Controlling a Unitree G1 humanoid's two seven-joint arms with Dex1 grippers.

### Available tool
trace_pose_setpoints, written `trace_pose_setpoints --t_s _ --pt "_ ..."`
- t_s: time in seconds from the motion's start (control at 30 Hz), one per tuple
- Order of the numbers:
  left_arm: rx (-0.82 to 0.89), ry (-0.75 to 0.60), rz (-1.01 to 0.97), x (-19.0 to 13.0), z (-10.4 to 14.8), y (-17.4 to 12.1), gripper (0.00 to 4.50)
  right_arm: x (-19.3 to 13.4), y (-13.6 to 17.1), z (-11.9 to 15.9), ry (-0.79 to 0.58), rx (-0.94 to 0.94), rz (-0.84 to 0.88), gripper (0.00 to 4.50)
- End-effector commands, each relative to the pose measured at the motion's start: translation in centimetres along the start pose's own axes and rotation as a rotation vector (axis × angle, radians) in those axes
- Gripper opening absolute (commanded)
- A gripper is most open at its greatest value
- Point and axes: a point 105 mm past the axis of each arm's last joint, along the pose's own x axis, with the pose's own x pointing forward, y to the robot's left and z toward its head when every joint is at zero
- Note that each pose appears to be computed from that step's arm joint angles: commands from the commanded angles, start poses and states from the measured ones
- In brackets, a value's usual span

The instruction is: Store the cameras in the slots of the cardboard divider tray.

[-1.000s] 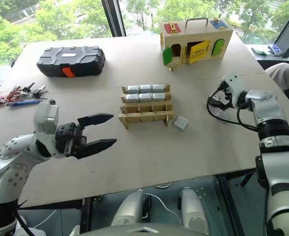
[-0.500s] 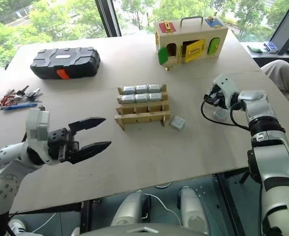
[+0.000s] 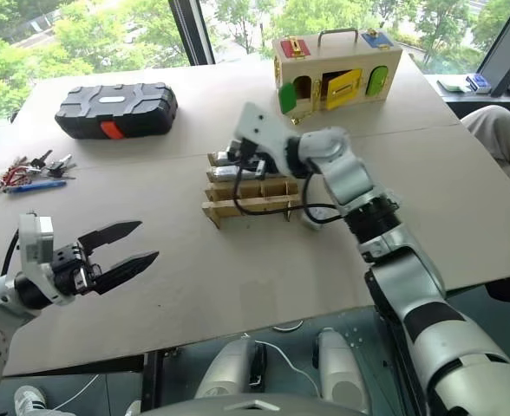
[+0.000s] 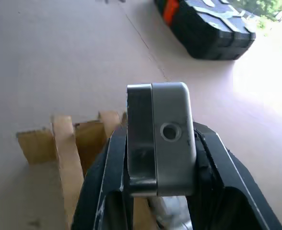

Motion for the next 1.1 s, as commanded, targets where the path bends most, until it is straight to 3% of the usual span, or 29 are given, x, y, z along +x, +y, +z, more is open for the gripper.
trace_pose_setpoints --t_s 0.03,0.33,0.83,0.93,1.1 --pt "0.067 -0.017 0.012 -1.1 1.2 -0.1 4.50 1.1 0.5 -1.2 0.022 -0.004 0.018 0.83" --pt "0.082 -0.004 0.067 -3.2 0.9 -0.7 4.50 3.5 1.6 -2.8 0.046 0.038 0.069 0.83" --pt "0.073 -0.019 0.093 -3.3 0.6 -1.3 4.50 4.3 0.9 3.0 -0.155 0.054 0.042 0.83" --pt "0.074 -0.024 0.094 -3.2 0.7 -1.3 4.50 4.6 1.6 2.1 -0.138 0.052 0.059 0.83" --pt "0.073 -0.035 0.096 -3.0 0.9 -1.7 4.50 5.2 2.5 -2.0 -0.019 0.042 0.055 0.83"
